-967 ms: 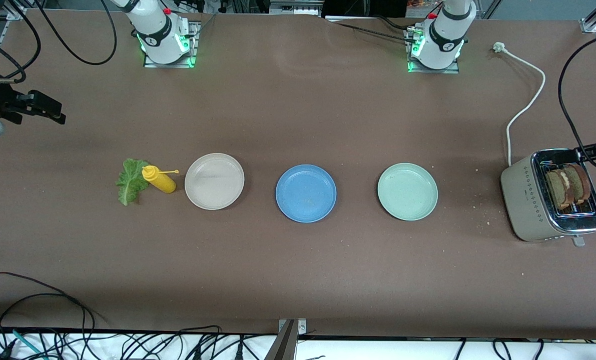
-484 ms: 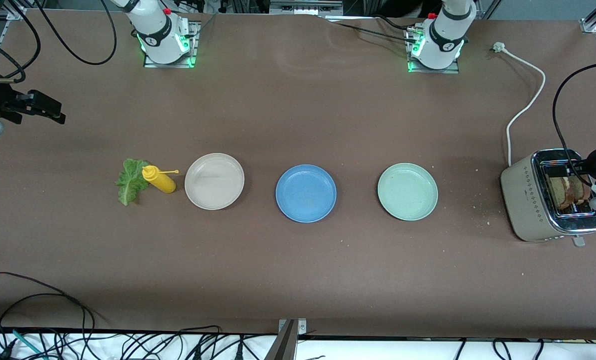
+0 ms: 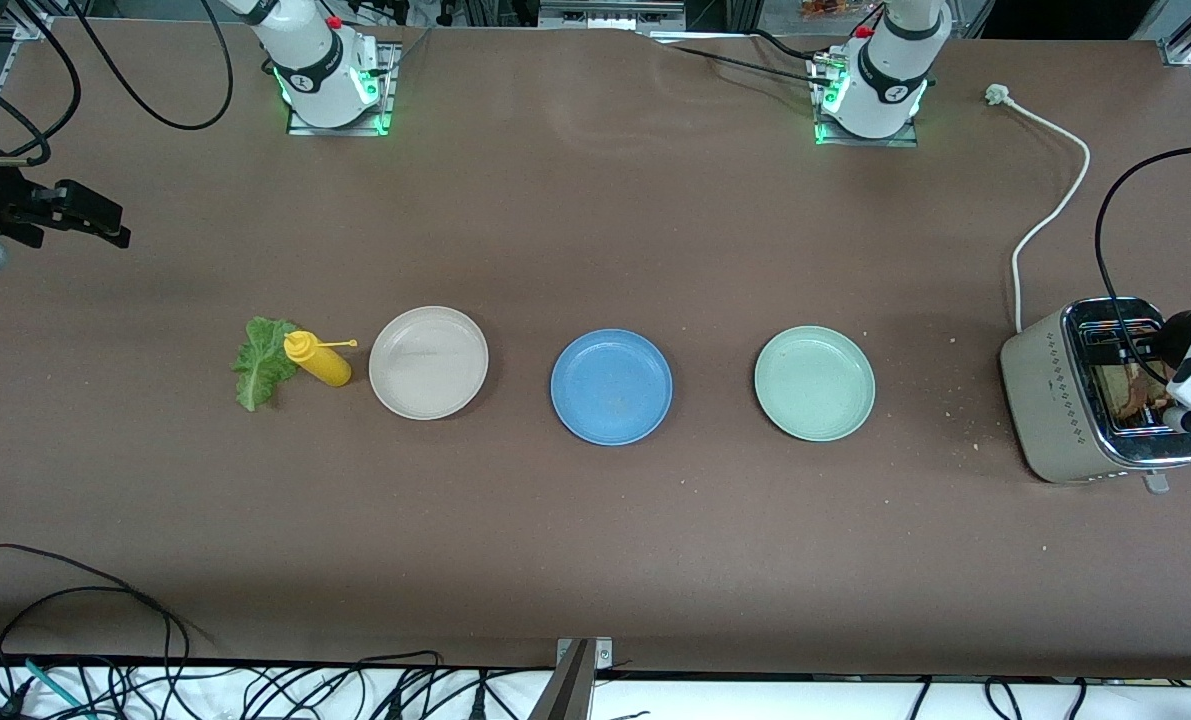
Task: Make sandwich in blue plate with both arms
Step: 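Lower the left gripper over the toaster onto a bread slice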
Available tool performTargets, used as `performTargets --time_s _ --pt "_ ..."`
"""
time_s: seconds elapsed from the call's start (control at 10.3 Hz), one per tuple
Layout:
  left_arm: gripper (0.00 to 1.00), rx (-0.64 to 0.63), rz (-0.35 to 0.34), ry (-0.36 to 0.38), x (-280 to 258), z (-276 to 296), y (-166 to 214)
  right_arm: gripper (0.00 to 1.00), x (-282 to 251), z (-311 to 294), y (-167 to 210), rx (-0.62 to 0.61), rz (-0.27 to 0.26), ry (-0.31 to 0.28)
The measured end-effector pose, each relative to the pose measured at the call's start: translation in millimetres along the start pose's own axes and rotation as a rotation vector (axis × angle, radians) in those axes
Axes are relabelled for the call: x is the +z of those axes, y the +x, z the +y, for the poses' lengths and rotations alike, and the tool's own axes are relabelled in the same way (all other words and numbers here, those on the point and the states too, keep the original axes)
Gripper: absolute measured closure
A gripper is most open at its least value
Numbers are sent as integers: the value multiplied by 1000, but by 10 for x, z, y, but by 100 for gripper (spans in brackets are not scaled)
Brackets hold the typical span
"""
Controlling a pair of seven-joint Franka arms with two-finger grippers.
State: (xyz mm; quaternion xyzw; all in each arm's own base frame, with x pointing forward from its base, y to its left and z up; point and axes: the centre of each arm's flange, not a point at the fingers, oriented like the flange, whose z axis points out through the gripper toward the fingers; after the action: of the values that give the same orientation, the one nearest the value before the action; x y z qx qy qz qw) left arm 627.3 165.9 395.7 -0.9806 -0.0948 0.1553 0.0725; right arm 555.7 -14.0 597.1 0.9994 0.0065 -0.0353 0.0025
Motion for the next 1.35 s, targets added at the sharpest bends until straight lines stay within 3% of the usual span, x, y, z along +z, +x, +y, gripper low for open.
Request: performTargets --time_s 0.87,1.35 --pt "21 11 11 9 189 35 145 0 0 0 0 0 0 0" --pt "22 27 3 55 300 41 204 0 0 2 0 0 0 0"
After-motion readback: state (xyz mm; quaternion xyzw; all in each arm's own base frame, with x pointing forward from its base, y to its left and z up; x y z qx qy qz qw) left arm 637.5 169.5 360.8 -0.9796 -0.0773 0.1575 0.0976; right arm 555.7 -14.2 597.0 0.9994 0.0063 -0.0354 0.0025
